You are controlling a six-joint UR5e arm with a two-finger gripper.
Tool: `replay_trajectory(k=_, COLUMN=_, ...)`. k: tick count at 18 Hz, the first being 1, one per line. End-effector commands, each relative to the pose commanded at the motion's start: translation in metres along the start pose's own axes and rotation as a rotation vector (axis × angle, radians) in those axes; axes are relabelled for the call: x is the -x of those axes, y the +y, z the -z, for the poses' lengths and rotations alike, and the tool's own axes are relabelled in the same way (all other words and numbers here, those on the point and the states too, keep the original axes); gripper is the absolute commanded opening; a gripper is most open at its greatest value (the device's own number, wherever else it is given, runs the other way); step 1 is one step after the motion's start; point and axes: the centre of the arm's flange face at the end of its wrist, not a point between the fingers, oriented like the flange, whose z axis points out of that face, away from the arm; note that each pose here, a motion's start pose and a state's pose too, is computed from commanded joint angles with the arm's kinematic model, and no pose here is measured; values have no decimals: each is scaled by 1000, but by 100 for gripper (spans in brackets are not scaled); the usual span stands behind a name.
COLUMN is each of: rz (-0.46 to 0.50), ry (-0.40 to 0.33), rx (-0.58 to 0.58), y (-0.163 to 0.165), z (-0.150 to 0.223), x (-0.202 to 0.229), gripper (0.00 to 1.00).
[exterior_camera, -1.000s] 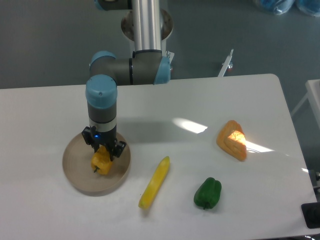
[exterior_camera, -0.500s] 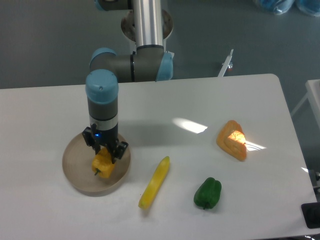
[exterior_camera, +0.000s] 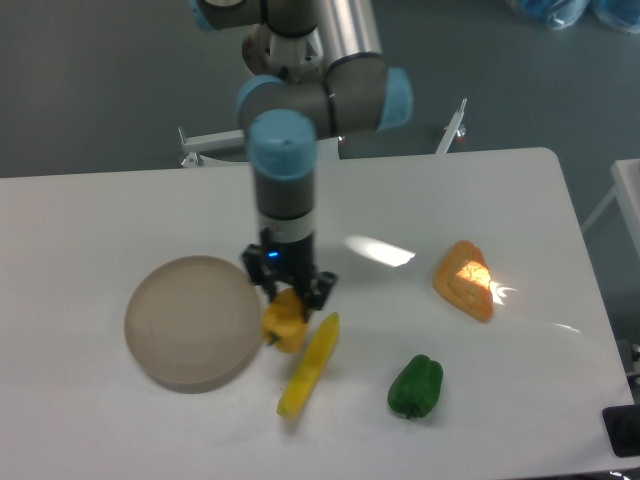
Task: Pick up the yellow pepper from the plate
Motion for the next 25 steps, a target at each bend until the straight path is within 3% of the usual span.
replay_trajectory(k=3, rz=-17, ry=-32, rx=-3, y=21, z=17, x=28, gripper=40)
replay_trajectory(k=7, rz=-28, ry=-52, rx=-12, y=20, z=26, x=38, gripper=40)
replay_trajectory(k=25, rz=-35, ry=-54, rx=6, y=23, z=19, x=35, gripper=40)
